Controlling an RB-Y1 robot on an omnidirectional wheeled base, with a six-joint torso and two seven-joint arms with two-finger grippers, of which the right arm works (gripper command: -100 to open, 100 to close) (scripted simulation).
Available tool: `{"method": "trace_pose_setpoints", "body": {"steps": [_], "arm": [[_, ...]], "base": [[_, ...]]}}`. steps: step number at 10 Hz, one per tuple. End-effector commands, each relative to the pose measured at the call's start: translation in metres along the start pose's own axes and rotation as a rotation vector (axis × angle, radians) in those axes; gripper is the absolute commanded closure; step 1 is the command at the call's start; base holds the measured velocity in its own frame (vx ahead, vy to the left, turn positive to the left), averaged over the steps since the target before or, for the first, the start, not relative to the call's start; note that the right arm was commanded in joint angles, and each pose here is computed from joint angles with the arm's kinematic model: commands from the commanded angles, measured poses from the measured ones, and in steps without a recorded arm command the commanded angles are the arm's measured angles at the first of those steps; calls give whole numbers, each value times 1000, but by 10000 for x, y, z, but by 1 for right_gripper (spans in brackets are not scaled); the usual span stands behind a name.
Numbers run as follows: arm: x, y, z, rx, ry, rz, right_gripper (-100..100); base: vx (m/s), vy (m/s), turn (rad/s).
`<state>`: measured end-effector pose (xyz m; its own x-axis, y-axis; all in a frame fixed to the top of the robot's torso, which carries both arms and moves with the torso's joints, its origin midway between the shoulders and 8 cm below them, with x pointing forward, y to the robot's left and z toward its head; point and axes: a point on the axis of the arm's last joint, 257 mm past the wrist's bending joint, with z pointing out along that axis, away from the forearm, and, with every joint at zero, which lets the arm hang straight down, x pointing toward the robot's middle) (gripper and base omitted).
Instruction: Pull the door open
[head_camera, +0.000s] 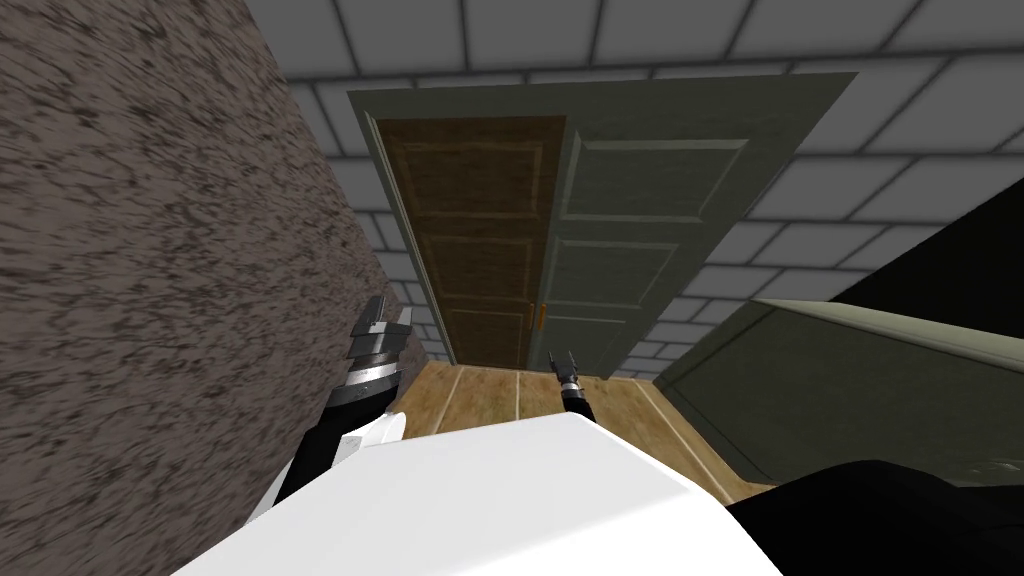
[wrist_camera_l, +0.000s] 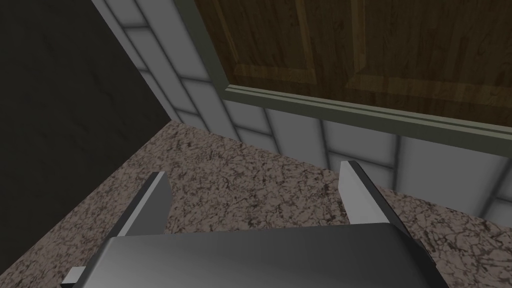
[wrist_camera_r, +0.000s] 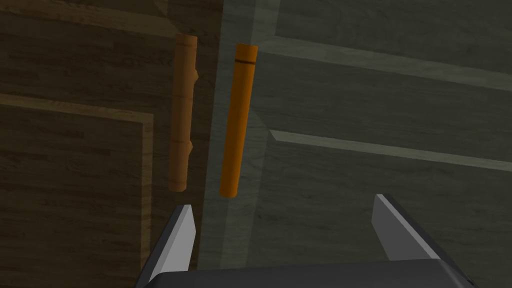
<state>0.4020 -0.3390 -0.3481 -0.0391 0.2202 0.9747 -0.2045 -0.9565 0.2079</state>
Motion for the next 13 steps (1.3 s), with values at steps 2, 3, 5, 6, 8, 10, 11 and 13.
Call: {"method": "trace_pose_setpoints", "body": {"steps": [2,3,5,6,8,10,11,13], "arm": [[-119,36,-17,-6,-23,47,-100],[-164,49,-27,-9,-32,63,-100],[-233,70,-41,-14,-45,90,-100],[-299,92,-54,-19,-57,116,-100],[-357,114,-65,-25,-68,140,-100],[-433,146,-72,-34,-82,175,-100],[-460,160,-67,-38,-86,193,-100],[-466,163,-64,-39,-86,196,-100]], "base": [[92,5,44],[97,1,44],[101,-10,43],[139,-26,65],[118,-4,44],[140,-8,61],[180,-24,66],[128,-12,39]]}}
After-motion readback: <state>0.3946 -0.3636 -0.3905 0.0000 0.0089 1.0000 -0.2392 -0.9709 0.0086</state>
